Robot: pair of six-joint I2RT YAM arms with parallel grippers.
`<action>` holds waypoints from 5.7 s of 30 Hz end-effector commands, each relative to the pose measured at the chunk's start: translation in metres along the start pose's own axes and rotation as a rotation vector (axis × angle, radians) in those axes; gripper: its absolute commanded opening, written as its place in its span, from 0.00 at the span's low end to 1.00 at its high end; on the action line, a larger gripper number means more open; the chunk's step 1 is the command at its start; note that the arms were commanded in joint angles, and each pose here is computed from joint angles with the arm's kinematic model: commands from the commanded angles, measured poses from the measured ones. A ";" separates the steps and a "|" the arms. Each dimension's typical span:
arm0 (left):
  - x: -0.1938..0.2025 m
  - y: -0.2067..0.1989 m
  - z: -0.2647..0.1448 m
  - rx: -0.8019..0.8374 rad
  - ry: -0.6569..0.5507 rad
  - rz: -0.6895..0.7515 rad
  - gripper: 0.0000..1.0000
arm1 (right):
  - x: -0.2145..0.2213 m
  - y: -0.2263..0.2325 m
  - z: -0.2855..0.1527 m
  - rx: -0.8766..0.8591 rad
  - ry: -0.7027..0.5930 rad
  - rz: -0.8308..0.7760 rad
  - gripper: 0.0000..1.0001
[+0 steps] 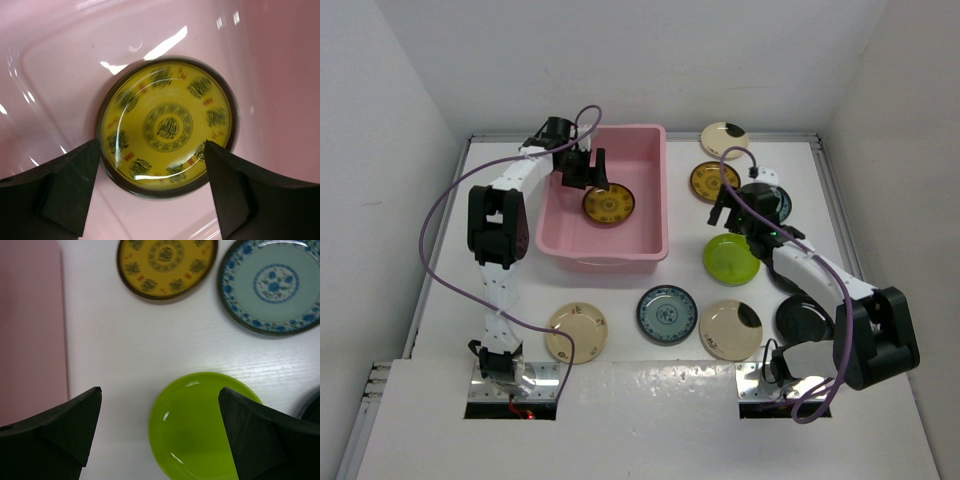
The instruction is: Place the plates into the plastic bin on the countertop
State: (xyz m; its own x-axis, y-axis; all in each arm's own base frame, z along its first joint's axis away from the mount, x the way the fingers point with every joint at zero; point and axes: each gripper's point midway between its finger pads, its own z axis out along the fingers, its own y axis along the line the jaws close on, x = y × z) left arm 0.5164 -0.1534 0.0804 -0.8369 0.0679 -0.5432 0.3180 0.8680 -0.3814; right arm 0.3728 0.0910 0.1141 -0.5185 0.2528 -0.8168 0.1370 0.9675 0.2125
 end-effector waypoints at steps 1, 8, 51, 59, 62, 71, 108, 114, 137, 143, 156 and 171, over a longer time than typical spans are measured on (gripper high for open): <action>-0.066 -0.038 -0.052 -0.001 -0.198 0.151 0.87 | 0.015 -0.017 -0.010 -0.054 0.159 0.109 0.97; -0.106 -0.077 -0.135 0.004 -0.371 0.240 0.90 | 0.099 -0.064 -0.036 0.051 0.467 0.425 0.64; -0.032 0.116 -0.267 -0.406 -0.409 -0.061 0.90 | -0.127 0.062 -0.058 -0.253 -0.137 0.184 0.00; -0.013 0.132 -0.279 -0.451 -0.399 -0.084 0.90 | -0.081 0.202 0.041 -0.381 0.084 0.079 0.00; -0.003 0.138 -0.285 -0.467 -0.394 -0.096 0.90 | -0.071 0.239 0.076 -0.415 0.110 0.095 0.00; 0.012 0.141 -0.283 -0.447 -0.380 -0.125 0.90 | -0.036 0.271 0.127 -0.411 0.182 0.133 0.00; 0.034 0.106 -0.301 -0.427 -0.415 -0.089 0.90 | 0.164 0.053 -0.072 -0.526 0.630 0.032 0.56; 0.042 0.099 -0.309 -0.446 -0.420 -0.065 0.92 | 0.206 0.049 -0.073 -0.519 0.706 -0.053 0.48; 0.033 0.100 -0.317 -0.461 -0.432 -0.049 0.92 | 0.012 -0.059 -0.077 0.024 0.257 0.073 0.00; 0.032 0.104 -0.318 -0.467 -0.433 -0.056 0.92 | -0.142 0.027 -0.080 -0.090 -0.138 0.091 0.00; 0.050 0.113 -0.303 -0.472 -0.381 -0.091 0.92 | -0.100 0.253 0.046 -0.419 -0.016 0.201 0.00; 0.055 0.113 -0.299 -0.466 -0.367 -0.110 0.92 | -0.056 0.314 0.082 -0.511 0.033 0.026 0.76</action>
State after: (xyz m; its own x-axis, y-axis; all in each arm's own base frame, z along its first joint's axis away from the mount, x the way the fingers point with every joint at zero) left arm 0.3749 0.0912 0.2294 -0.6257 -0.1260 -0.7698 -0.0452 0.9911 -0.1254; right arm 0.5185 0.3493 0.1151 -0.6181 0.3154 -0.7200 -0.0839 0.8843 0.4594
